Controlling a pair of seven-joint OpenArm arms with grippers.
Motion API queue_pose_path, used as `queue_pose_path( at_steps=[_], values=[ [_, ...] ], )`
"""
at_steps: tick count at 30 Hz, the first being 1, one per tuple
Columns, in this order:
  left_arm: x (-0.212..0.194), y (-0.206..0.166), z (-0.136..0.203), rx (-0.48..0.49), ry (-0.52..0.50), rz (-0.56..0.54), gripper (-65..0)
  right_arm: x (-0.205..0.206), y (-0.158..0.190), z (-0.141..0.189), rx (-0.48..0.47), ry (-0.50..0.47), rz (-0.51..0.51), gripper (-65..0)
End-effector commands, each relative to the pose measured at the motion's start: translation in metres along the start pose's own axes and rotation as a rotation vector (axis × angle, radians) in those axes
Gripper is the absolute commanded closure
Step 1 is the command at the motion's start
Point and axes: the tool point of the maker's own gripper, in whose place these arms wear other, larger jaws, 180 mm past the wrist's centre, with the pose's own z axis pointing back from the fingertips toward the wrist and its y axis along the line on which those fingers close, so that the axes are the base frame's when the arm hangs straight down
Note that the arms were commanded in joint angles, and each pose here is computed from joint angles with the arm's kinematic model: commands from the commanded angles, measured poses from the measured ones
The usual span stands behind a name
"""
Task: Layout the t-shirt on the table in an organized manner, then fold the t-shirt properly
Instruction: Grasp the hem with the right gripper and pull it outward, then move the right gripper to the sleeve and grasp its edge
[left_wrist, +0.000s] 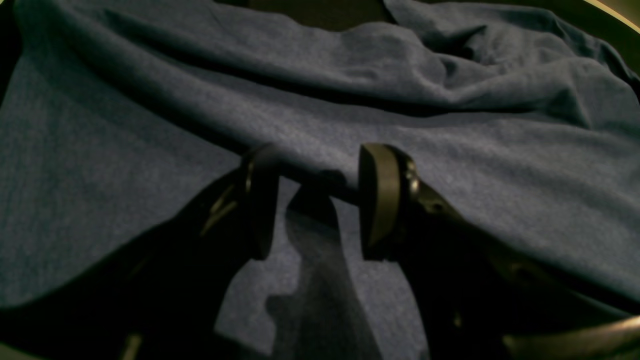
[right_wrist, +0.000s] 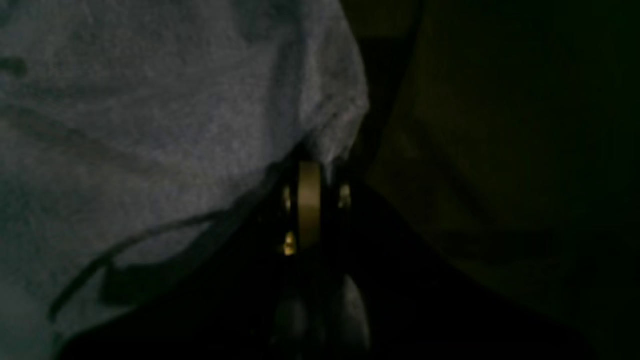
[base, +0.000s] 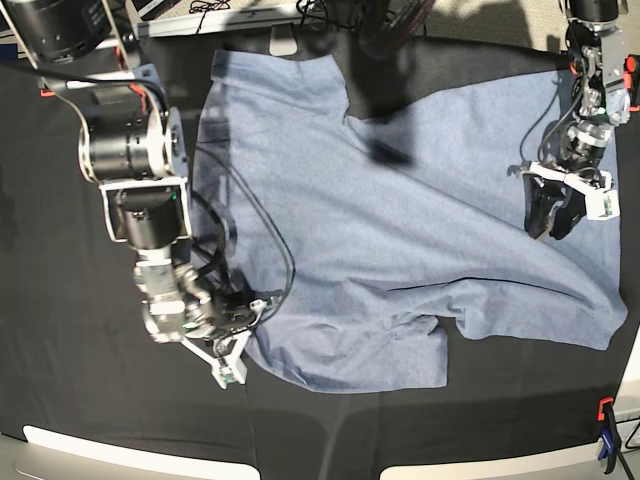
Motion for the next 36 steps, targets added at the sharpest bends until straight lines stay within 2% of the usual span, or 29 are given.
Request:
queue_pose_path(
  at_steps=[1, 3, 10, 13, 14, 17, 19, 24, 29, 33, 36],
  values=[
    [0.021, 0.002, -0.003, -0.009, -0.064, -0.009, -24.3, 0.032, -0.036, 0.009, -0.128, -0.077, -0.004, 0.0],
    [0.022, 0.002, -0.003, -0.009, -0.065, -0.009, -24.3, 0.035, -0.066, 0.016, -0.253, -0.08, -0.03, 0.0],
    [0.021, 0.002, -0.003, -0.009, -0.065, -0.009, -24.3, 0.026, -0.118, 0.034, -0.413, -0.06, -0.08, 0.0],
    [0.021, 0.002, -0.003, -0.009, -0.065, -0.009, -24.3, 0.024, -0.123, 0.036, -0.421, -0.054, -0.08, 0.0],
    [0.021, 0.002, -0.003, -0.009, -0.064, -0.009, -24.3, 0.024, -0.123, 0.036, -0.421, -0.054, -0.08, -2.8],
    [0.021, 0.002, -0.003, -0.009, -0.064, -0.009, -24.3, 0.022, -0.123, 0.036, -0.42, -0.044, -0.082, -19.9],
    [0.022, 0.002, -0.003, -0.009, -0.065, -0.01, -24.4, 0.018, -0.122, 0.036, -0.418, -0.016, -0.094, -27.4],
    [0.022, 0.003, -0.002, -0.008, -0.065, -0.01, -24.4, 0.027, -0.122, 0.043, -0.399, -0.037, -0.135, -27.4],
    [0.024, 0.006, -0.002, -0.002, -0.067, -0.015, -24.4, 0.046, -0.116, 0.058, -0.399, -0.119, -0.105, -27.4],
    [0.022, 0.007, 0.0, -0.002, -0.063, -0.016, -25.3, 0.038, -0.101, 0.067, -0.388, -0.141, -0.094, -27.3],
    [0.017, -0.002, 0.005, -0.046, -0.05, -0.009, -26.3, 0.027, -0.085, 0.076, -0.376, -0.179, -0.074, -27.3]
  ],
)
